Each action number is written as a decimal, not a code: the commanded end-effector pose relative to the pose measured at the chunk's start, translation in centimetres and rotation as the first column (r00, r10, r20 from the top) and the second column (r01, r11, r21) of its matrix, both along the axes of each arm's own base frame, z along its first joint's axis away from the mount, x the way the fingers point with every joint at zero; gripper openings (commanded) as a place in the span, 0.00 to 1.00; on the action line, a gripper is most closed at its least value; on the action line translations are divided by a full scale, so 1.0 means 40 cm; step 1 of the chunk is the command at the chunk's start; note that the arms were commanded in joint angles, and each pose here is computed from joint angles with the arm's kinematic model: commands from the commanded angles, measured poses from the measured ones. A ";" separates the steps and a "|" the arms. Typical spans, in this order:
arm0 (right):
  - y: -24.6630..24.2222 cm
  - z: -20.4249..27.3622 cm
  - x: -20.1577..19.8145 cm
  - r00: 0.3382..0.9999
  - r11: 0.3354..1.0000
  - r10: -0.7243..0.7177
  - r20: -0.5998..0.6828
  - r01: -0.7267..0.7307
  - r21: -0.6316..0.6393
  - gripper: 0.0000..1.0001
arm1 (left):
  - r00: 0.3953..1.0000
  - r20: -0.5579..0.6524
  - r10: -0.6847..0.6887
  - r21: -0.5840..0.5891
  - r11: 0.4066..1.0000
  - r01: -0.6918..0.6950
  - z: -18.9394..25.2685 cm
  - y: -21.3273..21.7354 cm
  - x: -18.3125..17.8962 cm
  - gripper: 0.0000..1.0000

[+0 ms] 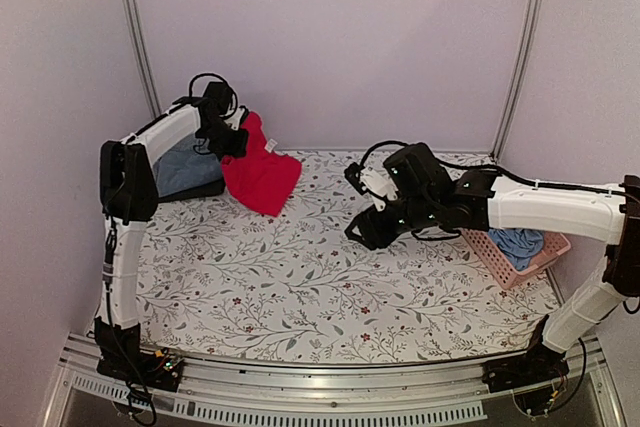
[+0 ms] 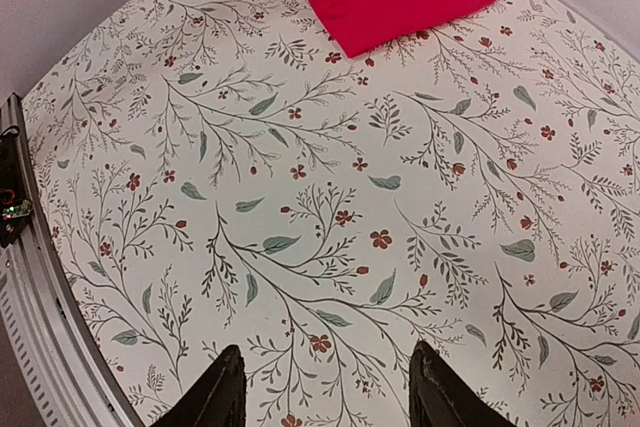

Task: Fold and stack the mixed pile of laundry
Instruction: Place the square-folded T-shirt at the corner of the board, then pick up the crumpled shirt from the bin, then place the crumpled shirt at the center of the board, then adjust the crumpled shirt at the center of the board, then pick up the crumpled shirt from the center of the board.

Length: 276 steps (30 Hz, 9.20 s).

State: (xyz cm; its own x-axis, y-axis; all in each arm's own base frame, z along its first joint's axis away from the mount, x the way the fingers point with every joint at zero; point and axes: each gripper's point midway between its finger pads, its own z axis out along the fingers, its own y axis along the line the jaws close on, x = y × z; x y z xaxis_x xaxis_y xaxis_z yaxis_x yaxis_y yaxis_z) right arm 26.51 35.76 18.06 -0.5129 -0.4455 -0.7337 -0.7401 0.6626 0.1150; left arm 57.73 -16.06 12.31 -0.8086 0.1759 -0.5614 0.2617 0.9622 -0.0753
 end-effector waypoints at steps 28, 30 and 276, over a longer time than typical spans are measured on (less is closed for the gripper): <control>0.050 -0.032 0.033 0.999 0.999 0.033 -0.028 -0.033 -0.022 0.49 | 0.970 0.192 0.147 -0.171 0.979 -0.114 0.253 0.412 0.066 0.00; 0.048 -0.036 0.031 0.999 0.999 0.027 -0.038 -0.028 -0.025 0.49 | 0.969 0.189 0.162 -0.168 0.977 -0.130 0.232 0.451 0.073 0.00; 0.122 0.904 0.149 0.900 0.636 0.207 0.384 -0.422 0.646 0.00 | 0.738 0.553 -0.386 -0.373 0.678 0.634 0.273 -0.517 -0.488 1.00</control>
State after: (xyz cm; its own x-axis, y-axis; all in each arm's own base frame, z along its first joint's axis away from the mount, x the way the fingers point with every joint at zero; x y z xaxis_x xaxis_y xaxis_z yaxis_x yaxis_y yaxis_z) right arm 35.23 41.23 48.45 -0.2772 0.0565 -0.9591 -0.9161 0.2856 0.2816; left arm 38.05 -34.62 26.71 -0.3350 0.0049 -0.9422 0.7901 0.5463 -0.2780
